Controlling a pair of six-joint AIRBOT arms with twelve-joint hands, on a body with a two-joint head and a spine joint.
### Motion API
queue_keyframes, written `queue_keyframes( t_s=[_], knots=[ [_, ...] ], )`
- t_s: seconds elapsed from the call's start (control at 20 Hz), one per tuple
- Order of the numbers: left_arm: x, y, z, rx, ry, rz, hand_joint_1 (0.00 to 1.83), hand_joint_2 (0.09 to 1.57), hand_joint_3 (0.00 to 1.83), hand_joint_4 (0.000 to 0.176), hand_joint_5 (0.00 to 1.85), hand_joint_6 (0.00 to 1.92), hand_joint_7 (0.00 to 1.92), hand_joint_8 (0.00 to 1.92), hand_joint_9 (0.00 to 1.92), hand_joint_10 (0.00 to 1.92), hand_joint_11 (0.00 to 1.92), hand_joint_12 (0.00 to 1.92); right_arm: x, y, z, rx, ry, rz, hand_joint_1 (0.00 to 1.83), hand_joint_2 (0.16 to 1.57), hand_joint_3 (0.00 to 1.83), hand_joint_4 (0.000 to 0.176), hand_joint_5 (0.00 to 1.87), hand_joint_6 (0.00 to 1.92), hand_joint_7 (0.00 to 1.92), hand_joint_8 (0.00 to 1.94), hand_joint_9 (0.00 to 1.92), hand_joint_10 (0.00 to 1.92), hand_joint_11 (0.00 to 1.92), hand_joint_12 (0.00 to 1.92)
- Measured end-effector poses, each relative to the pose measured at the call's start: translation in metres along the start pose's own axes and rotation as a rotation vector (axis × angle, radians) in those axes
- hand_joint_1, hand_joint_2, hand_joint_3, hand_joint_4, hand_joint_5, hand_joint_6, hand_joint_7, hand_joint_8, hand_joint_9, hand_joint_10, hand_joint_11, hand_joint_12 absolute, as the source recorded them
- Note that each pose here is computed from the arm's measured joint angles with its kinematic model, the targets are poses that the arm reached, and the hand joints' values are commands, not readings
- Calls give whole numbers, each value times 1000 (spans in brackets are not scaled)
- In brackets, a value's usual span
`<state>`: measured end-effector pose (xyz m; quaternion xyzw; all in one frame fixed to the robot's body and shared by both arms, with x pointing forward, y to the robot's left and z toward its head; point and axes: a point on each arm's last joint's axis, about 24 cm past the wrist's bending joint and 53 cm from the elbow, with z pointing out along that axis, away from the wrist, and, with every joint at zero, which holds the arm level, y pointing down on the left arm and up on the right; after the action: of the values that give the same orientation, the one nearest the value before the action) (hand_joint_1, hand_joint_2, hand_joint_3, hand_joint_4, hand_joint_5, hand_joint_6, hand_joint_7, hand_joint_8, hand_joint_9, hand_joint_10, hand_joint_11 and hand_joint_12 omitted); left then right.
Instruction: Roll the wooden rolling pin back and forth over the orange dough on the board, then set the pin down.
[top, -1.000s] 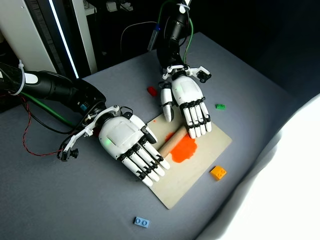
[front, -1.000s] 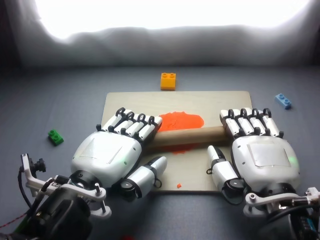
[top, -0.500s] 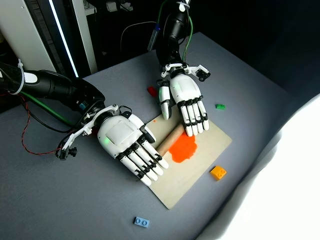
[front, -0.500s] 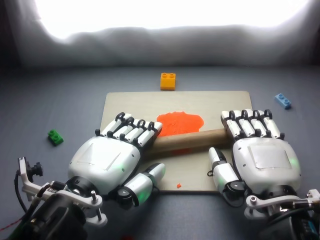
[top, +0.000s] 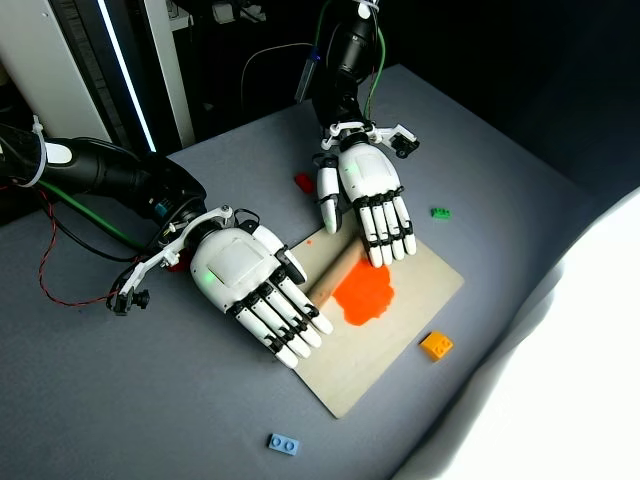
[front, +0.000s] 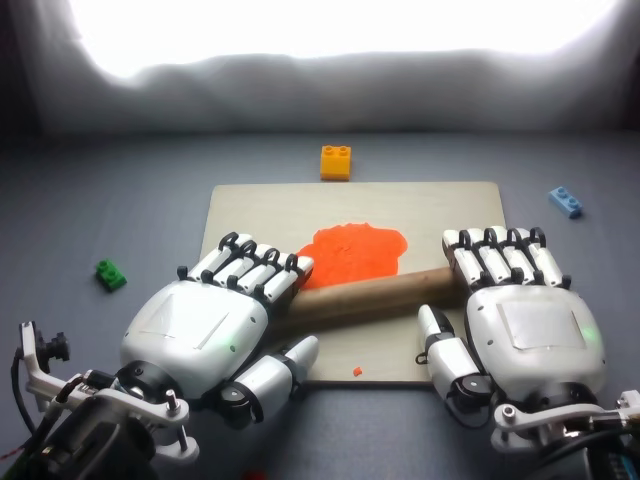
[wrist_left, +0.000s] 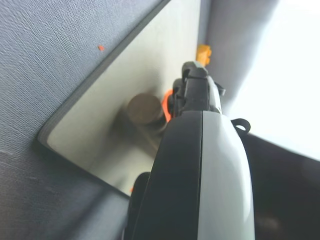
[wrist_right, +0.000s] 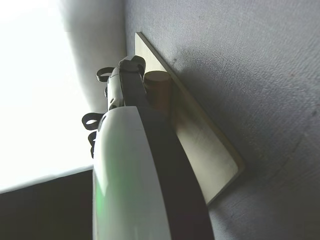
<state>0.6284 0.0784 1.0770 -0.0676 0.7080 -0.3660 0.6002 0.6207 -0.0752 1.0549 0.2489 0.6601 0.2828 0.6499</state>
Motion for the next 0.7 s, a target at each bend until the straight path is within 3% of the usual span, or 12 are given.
queue_keyframes(
  t_s=[0.1, 0.3, 0.45, 0.55, 0.7],
  knots=[
    [0, 0, -1, 0, 3, -1, 0, 1571, 75, 0, 222, 3, 241, 1, 180, 8, 0, 265, 0, 0, -1, 1, 3, 1, 0, 1571, 75, 0, 205, 6, 233, 7, 161, 4, 0, 243],
    [1, -1, -4, 2, 11, -1, 0, 1571, 70, 0, 226, 3, 235, 3, 167, 2, 0, 208, 1, 0, -5, 2, 9, -1, 0, 1571, 102, 0, 226, 11, 248, 7, 164, 4, 0, 300],
    [1, -3, -5, 6, 15, -4, 0, 1571, 62, 0, 193, 0, 227, 0, 163, 3, 0, 210, 1, 1, -5, 0, 11, -4, 0, 1571, 80, 0, 178, 1, 225, 0, 157, 0, 0, 104],
    [3, -5, -6, 8, 18, -7, 0, 1571, 71, 0, 201, 3, 234, 2, 176, 7, 0, 261, 1, 1, -6, 1, 12, -6, 0, 1571, 87, 0, 174, 1, 224, 0, 149, 1, 0, 115],
    [4, -8, -7, 14, 23, -10, 0, 1571, 71, 0, 203, 2, 229, 2, 149, 0, 0, 169, 1, 1, -7, 2, 15, -5, 0, 1571, 100, 0, 194, 7, 238, 2, 162, 5, 0, 220]
  ],
)
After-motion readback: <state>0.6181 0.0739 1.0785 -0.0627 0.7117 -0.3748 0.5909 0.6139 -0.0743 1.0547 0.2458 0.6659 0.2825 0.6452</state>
